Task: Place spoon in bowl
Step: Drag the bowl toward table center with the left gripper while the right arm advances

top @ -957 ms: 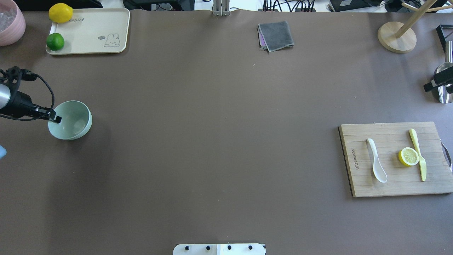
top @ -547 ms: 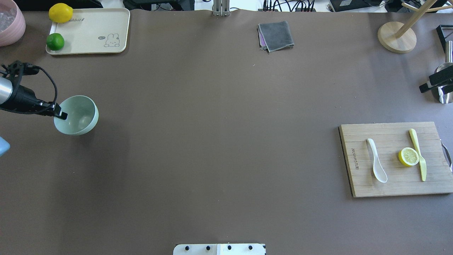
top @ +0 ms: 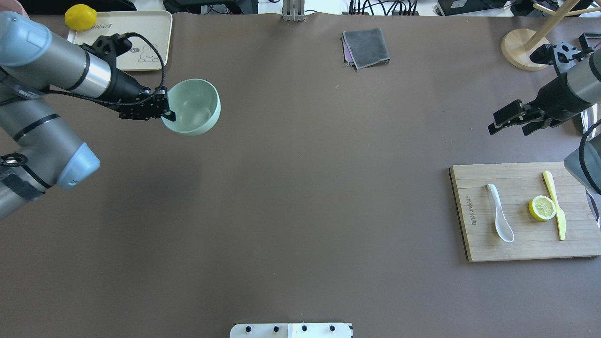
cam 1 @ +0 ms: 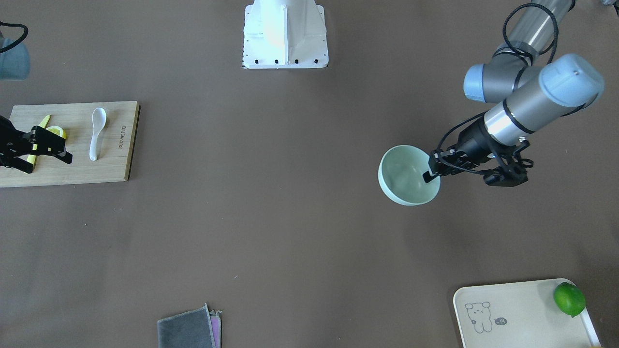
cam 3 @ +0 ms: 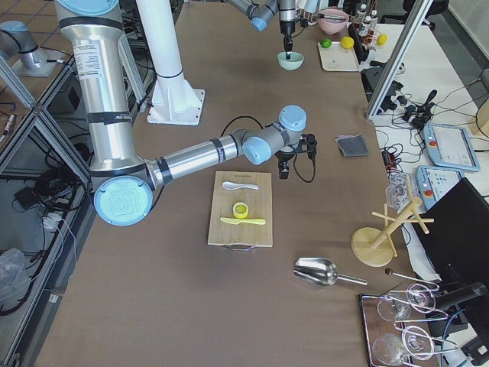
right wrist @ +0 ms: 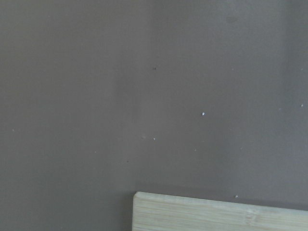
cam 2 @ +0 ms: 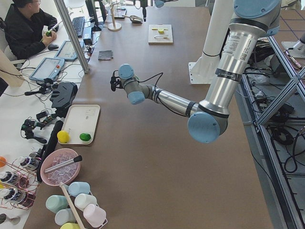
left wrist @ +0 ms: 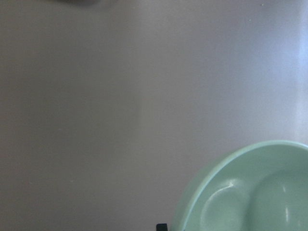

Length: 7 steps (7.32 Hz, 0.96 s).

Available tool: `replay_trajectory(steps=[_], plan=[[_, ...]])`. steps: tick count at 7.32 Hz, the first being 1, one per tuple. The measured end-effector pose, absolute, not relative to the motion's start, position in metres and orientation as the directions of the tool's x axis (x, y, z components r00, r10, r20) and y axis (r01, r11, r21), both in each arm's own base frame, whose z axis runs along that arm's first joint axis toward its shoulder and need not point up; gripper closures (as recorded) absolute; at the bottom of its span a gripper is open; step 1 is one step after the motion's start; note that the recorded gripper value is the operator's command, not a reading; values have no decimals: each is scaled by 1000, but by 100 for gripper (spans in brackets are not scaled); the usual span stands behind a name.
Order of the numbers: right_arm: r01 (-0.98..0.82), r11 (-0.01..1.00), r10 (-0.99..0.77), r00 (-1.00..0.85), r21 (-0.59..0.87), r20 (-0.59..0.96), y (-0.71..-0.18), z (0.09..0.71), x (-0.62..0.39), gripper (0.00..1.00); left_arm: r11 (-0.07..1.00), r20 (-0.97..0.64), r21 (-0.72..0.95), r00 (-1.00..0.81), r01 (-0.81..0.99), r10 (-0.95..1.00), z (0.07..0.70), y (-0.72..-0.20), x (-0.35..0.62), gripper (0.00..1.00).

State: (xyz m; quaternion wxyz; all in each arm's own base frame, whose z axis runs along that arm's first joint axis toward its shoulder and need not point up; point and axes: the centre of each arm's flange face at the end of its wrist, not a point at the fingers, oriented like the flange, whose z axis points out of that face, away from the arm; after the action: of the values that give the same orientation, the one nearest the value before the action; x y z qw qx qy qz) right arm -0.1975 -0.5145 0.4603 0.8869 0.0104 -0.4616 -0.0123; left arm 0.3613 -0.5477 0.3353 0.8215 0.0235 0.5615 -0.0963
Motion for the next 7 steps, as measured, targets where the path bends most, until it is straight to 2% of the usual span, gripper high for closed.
replay_trajectory(steps=[4,6,7], plan=[[-49,998,70,610,-50,789,-500,479,-198,0,959,-896,-91,397,270,-197,237,-496,504,100],[-38,998,67,613,-56,787,-494,481,-202,0,950,-879,-69,431,306,-203,236,-484,545,100],[-29,998,65,615,-61,786,-489,484,-205,0,947,-873,-61,443,314,-203,238,-483,555,96]])
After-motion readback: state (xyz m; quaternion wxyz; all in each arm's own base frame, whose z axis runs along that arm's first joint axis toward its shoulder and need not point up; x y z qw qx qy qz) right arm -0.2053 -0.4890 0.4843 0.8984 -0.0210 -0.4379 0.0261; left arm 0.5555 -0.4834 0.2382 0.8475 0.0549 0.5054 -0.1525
